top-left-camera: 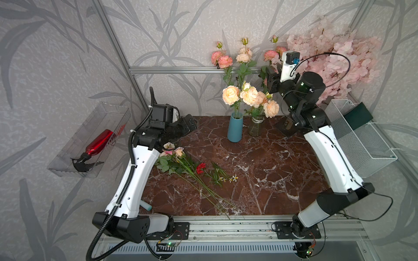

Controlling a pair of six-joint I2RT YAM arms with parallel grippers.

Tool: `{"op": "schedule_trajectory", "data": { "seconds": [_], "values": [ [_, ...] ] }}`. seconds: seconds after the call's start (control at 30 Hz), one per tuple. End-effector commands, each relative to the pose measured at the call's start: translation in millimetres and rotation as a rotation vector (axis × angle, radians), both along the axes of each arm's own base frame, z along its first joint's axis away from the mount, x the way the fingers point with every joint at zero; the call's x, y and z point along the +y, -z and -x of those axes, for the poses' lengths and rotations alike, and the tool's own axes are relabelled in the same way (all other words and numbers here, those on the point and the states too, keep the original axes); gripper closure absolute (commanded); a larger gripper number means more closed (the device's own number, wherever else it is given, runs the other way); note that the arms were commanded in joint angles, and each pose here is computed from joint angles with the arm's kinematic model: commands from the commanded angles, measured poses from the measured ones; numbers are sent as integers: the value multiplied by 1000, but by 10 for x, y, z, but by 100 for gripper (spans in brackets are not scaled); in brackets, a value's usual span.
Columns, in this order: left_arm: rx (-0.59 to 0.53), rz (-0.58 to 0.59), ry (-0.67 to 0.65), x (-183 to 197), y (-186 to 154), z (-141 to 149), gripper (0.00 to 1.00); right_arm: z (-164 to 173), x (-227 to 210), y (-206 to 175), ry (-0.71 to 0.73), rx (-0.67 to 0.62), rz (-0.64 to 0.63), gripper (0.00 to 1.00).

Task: Place the pink flowers into the vase
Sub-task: Place the flower in the vase.

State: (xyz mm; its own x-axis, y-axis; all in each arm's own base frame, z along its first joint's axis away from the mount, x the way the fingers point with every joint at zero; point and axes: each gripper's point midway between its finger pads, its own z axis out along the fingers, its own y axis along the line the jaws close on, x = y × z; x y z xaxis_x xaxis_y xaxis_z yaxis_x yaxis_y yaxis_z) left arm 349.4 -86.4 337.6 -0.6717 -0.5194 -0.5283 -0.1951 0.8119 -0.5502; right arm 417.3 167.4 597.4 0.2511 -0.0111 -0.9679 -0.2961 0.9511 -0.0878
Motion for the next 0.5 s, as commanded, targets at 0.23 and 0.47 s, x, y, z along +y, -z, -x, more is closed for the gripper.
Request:
{"op": "schedule_trajectory", "data": {
  "seconds": [0.23,0.47],
  "values": [
    [410,-17,-359,802,1096,442,2,1246,878,41,-522,88,108,53],
    [499,62,-472,918,1607,577,3,1973,1923,499,-986,316,80,60]
  ]
}}
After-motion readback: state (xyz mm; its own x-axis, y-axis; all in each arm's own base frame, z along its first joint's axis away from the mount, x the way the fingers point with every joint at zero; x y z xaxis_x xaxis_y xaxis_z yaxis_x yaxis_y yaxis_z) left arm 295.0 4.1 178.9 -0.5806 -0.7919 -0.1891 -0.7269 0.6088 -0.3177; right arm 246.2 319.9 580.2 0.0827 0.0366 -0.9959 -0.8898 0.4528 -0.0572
